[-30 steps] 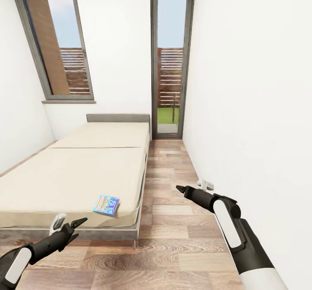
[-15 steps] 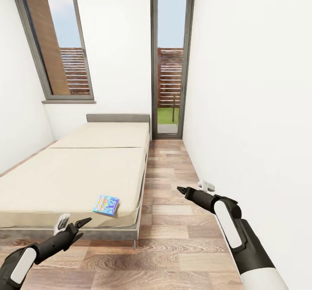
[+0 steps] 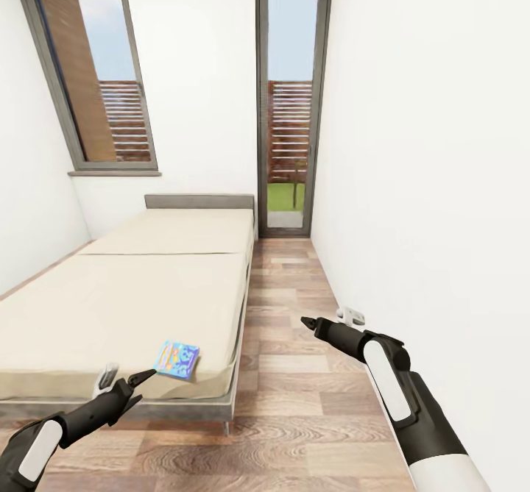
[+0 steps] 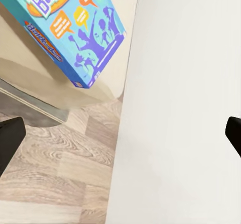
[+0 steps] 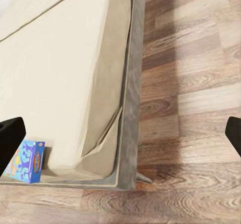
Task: Put all the toys in the child's room - the three board games (two on the bed and one on the table), the two jigsaw puzzles on the table, and the tennis ball on the table - inside the toy box on the table in the child's room.
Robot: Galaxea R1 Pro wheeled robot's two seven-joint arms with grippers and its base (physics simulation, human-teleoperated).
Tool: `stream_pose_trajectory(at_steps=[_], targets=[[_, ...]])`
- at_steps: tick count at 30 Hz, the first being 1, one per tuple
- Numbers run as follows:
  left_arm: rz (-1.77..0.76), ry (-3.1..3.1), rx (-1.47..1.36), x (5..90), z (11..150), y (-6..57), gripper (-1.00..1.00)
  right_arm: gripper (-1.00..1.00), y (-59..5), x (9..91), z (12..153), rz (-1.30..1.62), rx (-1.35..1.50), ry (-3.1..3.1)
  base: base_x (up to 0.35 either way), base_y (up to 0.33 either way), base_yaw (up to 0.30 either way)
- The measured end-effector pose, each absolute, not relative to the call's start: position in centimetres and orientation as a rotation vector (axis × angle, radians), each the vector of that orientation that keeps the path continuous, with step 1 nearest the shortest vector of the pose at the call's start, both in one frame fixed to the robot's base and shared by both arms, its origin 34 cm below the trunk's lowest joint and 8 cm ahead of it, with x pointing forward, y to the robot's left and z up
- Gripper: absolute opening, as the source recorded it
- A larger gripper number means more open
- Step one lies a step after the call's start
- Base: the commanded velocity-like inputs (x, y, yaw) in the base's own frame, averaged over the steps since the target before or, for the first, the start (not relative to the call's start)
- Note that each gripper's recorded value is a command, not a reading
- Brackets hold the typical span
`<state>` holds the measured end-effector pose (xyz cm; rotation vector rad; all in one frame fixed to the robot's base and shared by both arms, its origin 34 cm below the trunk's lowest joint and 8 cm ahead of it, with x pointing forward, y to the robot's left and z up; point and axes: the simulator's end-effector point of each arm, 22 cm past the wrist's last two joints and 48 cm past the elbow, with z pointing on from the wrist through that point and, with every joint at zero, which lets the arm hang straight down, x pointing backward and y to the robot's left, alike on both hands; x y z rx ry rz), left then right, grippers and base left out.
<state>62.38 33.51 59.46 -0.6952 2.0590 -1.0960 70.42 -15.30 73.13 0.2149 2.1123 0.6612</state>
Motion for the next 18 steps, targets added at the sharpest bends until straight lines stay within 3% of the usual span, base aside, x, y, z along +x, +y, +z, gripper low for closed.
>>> stream_pose_trajectory(at_steps=[12, 18], targets=[[-1.096, 2.058, -0.695, 62.37, 59.51, 33.54, 1.0, 1.0, -15.29, 70.41, 73.16, 0.661, 0.215, 2.112, 0.198, 0.0, 0.0], [-1.1, 2.055, -0.693, 62.39, 59.57, 33.54, 1.0, 1.0, -15.29, 70.42, 73.13, 0.661, 0.215, 2.112, 0.094, 0.0, 0.0]])
